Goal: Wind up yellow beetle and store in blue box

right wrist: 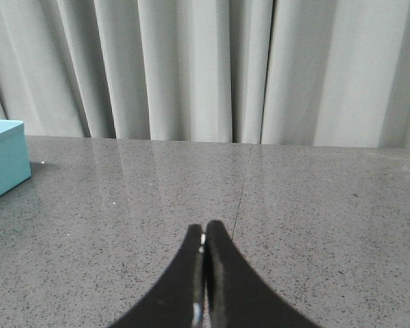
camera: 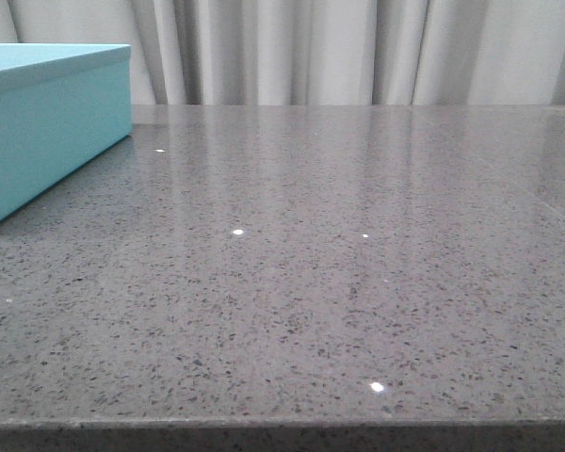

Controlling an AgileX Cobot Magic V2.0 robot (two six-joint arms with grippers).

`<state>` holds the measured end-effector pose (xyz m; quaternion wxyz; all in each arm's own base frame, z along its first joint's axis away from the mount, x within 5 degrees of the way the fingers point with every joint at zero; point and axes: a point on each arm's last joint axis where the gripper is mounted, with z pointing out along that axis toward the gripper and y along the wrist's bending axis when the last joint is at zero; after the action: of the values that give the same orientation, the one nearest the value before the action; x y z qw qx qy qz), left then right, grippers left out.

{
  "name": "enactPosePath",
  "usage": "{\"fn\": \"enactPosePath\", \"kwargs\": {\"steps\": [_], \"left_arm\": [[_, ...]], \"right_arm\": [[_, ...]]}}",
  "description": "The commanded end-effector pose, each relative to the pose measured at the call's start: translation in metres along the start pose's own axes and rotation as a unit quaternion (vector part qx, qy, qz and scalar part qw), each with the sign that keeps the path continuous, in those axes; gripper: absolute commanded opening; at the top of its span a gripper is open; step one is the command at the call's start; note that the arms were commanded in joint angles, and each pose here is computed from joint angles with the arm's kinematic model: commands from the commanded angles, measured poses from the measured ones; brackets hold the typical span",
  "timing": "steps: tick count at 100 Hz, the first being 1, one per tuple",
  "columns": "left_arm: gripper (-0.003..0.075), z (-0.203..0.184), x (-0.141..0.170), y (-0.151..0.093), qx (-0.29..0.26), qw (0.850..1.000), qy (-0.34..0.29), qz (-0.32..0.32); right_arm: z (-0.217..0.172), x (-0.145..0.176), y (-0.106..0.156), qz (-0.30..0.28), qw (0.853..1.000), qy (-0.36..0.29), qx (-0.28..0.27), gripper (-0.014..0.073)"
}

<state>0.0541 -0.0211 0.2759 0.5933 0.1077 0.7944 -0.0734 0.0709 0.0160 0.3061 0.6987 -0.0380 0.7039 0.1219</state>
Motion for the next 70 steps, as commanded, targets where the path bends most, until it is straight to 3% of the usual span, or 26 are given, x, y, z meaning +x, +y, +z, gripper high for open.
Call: {"fn": "enactPosePath", "kwargs": {"steps": [1, 14, 27, 51, 70], "left_arm": [[-0.0019, -0.004, -0.015, 0.002, -0.015, 0.998, -0.063, -0.012], [-0.0019, -0.003, -0.010, 0.008, -0.049, 0.992, -0.113, -0.008], [-0.0019, -0.001, 0.006, 0.013, -0.073, 0.985, -0.137, -0.072], [-0.0018, 0.000, 0.029, 0.017, -0.113, 0.974, -0.193, -0.024], [-0.0018, 0.004, 0.047, 0.017, -0.115, 0.972, -0.203, -0.037]], "right_arm": [[0.000, -0.015, 0.003, -0.008, 0.999, -0.050, -0.009, -0.0060], [0.000, -0.015, 0.003, -0.008, 0.999, -0.050, -0.009, -0.0060], [0.000, -0.015, 0.003, -0.008, 0.999, -0.050, -0.009, -0.0060], [0.000, -0.015, 0.003, -0.008, 0.999, -0.050, -0.009, -0.0060], [0.000, -0.015, 0.003, -0.008, 0.999, -0.050, -0.009, -0.0060]]}}
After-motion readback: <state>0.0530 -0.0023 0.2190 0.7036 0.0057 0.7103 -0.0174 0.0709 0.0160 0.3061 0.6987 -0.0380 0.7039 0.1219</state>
